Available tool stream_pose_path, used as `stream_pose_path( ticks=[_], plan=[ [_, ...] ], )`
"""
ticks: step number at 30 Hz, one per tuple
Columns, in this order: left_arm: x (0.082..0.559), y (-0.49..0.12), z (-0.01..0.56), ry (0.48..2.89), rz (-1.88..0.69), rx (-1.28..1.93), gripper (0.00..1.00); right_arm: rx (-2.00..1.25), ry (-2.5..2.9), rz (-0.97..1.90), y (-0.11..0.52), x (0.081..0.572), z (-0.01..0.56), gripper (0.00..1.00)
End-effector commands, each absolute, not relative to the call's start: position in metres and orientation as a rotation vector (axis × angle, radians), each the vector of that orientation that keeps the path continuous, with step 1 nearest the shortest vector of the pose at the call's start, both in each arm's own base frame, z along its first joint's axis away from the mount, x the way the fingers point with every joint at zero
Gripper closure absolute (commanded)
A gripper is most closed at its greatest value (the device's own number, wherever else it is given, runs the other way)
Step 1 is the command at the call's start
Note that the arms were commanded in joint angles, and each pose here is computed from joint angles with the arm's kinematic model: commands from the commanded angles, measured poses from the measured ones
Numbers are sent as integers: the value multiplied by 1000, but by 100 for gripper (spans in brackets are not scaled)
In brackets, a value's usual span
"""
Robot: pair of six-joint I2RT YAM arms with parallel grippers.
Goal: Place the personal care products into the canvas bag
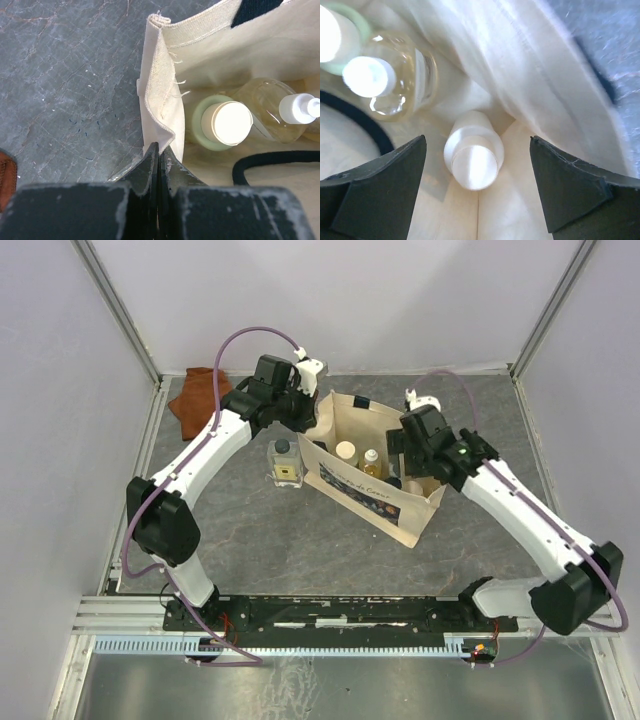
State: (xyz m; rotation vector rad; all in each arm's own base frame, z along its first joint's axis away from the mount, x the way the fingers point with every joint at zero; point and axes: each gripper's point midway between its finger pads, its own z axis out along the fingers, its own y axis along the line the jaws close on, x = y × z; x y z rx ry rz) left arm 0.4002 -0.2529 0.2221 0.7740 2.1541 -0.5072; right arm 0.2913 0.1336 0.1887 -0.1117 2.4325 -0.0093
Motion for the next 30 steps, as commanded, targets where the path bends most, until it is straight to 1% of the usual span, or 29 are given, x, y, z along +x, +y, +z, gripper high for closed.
stream_pose_path(
  ticks=[1,3,8,12,17,23,30],
  plan=[
    [399,-256,235,2109,-544,784,97,-89,2297,-37,111,282,261,8],
    [401,-258,234,2108,-554,794,98,-91,2256,-17,108,274,280,7],
    [410,-267,232,2097,-586,817,97,-82,2188,-77,93,253,314,7],
    [424,-272,235,2077,-585,824,97,-121,2127,16,107,240,336,7],
    [447,-277,243,2050,-577,815,97,-245,2093,86,152,230,333,8],
    [467,-275,249,2036,-564,797,97,-440,2042,175,235,225,313,8],
    [479,-265,251,2034,-540,769,97,-621,2048,277,320,230,271,7]
  ],
)
